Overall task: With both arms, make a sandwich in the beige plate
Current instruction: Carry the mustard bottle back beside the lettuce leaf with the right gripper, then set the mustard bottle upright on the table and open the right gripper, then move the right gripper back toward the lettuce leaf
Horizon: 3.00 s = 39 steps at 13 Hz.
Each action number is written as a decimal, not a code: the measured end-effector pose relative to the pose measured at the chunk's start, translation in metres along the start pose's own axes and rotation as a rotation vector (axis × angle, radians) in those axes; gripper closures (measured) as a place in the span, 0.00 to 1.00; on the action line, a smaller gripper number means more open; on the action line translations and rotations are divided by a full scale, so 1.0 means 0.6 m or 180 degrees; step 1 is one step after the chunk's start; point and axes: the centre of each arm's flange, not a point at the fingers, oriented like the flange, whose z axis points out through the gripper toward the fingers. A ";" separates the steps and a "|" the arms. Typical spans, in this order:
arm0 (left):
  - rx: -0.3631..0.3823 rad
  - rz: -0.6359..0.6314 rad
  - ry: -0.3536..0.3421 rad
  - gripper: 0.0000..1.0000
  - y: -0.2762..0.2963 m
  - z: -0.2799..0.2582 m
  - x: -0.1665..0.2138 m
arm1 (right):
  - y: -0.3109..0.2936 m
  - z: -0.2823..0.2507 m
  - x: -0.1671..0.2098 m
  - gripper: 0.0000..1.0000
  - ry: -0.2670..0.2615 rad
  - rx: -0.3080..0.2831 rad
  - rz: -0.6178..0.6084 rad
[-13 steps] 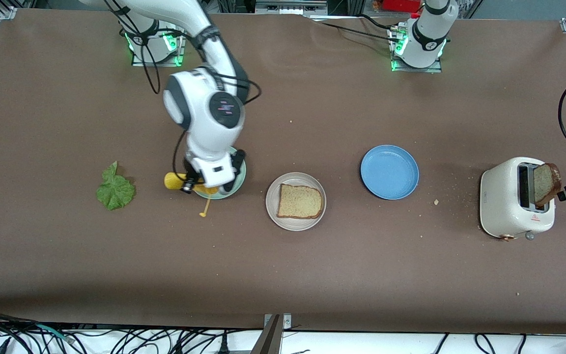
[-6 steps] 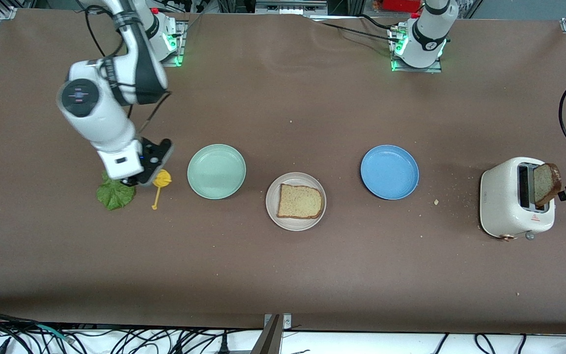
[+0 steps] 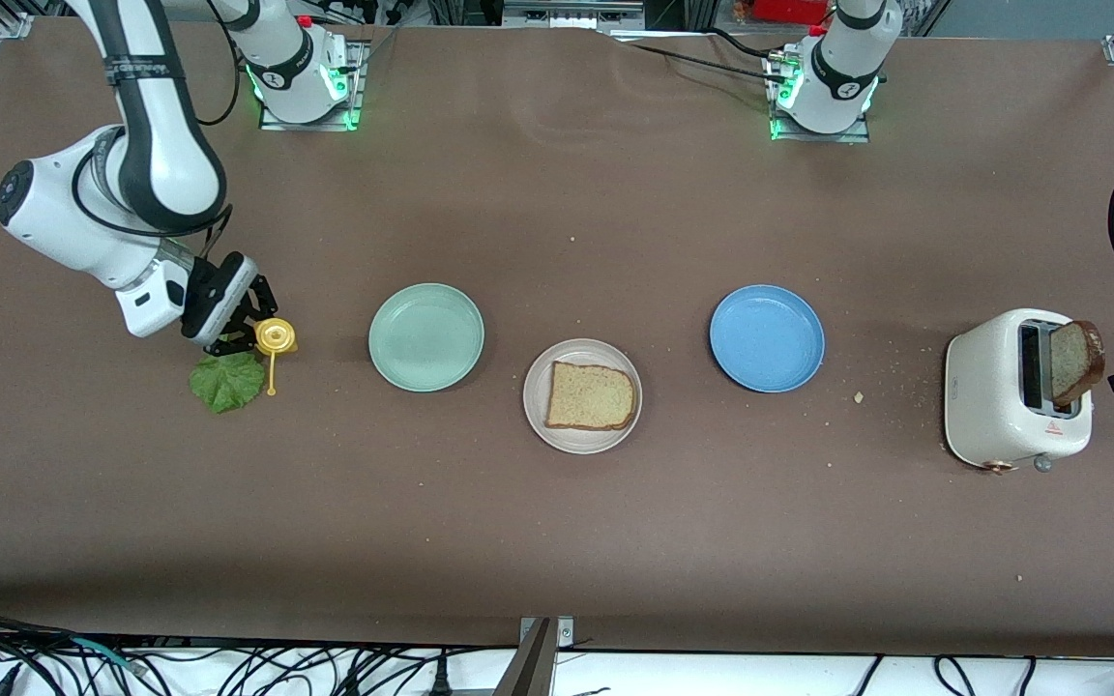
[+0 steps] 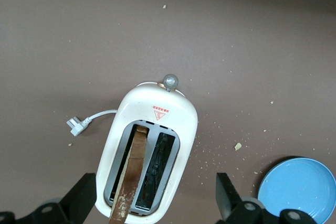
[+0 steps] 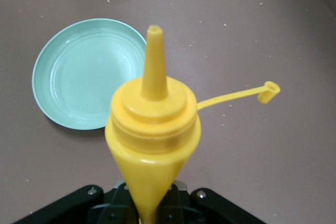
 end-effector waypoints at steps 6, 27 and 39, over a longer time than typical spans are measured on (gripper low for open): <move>0.0005 -0.0004 0.0004 0.00 -0.002 0.003 0.001 | -0.023 -0.015 -0.131 0.92 0.0614 0.0762 -0.0056; 0.0004 0.0008 0.0014 0.00 0.001 0.005 0.003 | -0.040 0.121 -0.298 0.51 0.1504 0.0777 -0.0317; 0.0002 0.0011 0.0015 0.00 0.002 0.005 0.003 | 0.037 -0.027 -0.374 0.44 0.0657 0.0862 0.0287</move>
